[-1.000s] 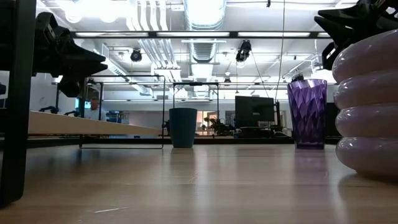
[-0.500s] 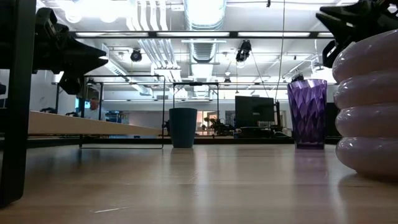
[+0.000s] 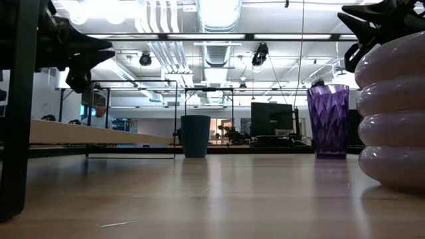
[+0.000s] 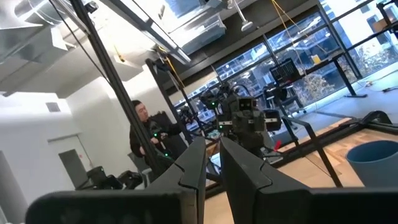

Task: Stack small to large cups/mugs on shelf
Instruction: Put the blue cup on the shelf

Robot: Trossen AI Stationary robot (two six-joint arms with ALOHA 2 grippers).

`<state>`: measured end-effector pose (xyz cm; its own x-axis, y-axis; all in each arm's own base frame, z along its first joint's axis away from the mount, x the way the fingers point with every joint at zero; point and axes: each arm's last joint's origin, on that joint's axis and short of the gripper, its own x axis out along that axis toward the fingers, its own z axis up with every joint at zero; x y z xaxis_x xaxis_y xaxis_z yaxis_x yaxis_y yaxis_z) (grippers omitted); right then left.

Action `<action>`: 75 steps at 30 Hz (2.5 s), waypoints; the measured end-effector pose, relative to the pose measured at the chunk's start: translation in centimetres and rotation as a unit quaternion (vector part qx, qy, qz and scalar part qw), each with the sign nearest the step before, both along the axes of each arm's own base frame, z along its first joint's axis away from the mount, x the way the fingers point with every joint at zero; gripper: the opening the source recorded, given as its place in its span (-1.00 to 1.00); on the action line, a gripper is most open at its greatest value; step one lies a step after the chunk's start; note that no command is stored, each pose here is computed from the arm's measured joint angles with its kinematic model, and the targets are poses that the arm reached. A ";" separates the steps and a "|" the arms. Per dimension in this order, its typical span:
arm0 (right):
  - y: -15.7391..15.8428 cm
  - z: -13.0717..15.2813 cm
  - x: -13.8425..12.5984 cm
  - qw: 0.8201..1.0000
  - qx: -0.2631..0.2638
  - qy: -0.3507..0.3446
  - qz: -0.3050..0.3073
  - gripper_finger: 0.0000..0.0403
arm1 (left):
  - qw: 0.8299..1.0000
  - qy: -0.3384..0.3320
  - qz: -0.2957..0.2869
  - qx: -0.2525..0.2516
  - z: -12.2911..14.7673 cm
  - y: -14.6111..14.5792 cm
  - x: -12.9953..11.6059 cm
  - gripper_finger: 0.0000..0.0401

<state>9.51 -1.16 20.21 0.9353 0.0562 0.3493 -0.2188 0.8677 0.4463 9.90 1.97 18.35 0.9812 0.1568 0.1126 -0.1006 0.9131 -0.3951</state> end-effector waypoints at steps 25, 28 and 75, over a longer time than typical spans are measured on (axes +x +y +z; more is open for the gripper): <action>0.6 17.4 -2.8 0.985 -0.157 0.066 -0.032 -0.79 | 0.988 0.052 -0.048 0.140 19.6 0.6 4.5 -0.58; 0.7 21.0 -2.9 0.972 -0.220 0.063 -0.049 -0.79 | 0.988 0.052 -0.047 0.140 21.0 0.9 5.8 -0.58; -2.3 27.1 4.7 0.868 -0.187 0.406 -0.215 -0.79 | 0.943 0.234 0.004 0.237 28.1 5.9 20.9 -0.58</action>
<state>14.19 -3.43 47.30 0.8269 -0.3922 -0.4030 0.4165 0.9086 -0.0297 30.81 7.90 46.44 0.9400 0.2059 -0.2721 -0.1711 0.9743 0.1463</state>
